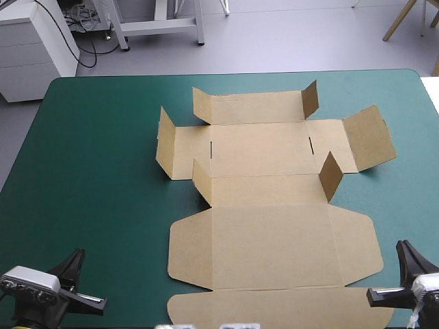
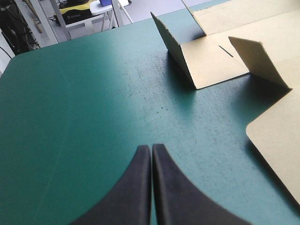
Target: Fold the box
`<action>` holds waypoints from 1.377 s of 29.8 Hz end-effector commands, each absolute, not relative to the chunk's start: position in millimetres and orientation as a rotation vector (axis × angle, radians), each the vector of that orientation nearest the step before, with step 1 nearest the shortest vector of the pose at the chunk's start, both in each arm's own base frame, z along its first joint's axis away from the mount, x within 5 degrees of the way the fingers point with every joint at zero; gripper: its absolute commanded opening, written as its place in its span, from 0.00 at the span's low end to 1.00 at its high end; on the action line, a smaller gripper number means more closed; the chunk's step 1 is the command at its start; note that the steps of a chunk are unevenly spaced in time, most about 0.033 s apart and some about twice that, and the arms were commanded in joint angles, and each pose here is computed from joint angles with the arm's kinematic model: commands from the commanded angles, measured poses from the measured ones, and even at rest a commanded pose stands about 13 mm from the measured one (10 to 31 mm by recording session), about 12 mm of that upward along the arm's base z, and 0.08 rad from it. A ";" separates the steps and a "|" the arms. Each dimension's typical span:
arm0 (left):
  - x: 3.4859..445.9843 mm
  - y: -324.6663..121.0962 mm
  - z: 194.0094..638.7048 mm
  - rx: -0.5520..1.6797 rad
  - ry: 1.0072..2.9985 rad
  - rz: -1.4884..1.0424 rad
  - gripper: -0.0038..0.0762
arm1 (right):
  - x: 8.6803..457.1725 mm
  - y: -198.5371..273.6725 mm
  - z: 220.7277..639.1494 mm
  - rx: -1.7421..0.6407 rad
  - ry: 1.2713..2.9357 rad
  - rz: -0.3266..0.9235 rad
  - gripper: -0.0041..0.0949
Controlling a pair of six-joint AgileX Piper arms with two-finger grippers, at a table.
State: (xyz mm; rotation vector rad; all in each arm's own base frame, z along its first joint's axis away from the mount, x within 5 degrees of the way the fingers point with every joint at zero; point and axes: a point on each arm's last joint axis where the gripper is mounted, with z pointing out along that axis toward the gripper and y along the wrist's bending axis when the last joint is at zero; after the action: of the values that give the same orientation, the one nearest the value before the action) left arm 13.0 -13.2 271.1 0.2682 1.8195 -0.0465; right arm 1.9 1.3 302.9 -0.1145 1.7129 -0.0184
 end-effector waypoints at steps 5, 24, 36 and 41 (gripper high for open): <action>10.1 -12.8 284.4 0.232 1.713 -0.056 0.04 | -4.9 0.8 317.6 -0.108 1.588 -0.020 0.04; 10.1 -12.8 284.4 0.232 1.713 -0.056 0.04 | -4.9 0.8 317.6 -0.108 1.588 -0.020 0.04; 10.1 -12.8 284.4 0.232 1.713 -0.056 0.04 | -4.9 1.0 317.6 -0.108 1.588 -0.016 0.74; 10.1 -12.8 284.4 0.232 1.713 -0.056 0.04 | -4.9 1.0 317.6 -0.108 1.588 -0.016 0.85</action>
State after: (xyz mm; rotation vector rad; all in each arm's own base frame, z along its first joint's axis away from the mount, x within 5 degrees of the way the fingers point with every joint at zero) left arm 13.1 -13.1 271.3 0.2627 1.8180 -0.0499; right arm 1.9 1.3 303.0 -0.1145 1.7123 -0.0184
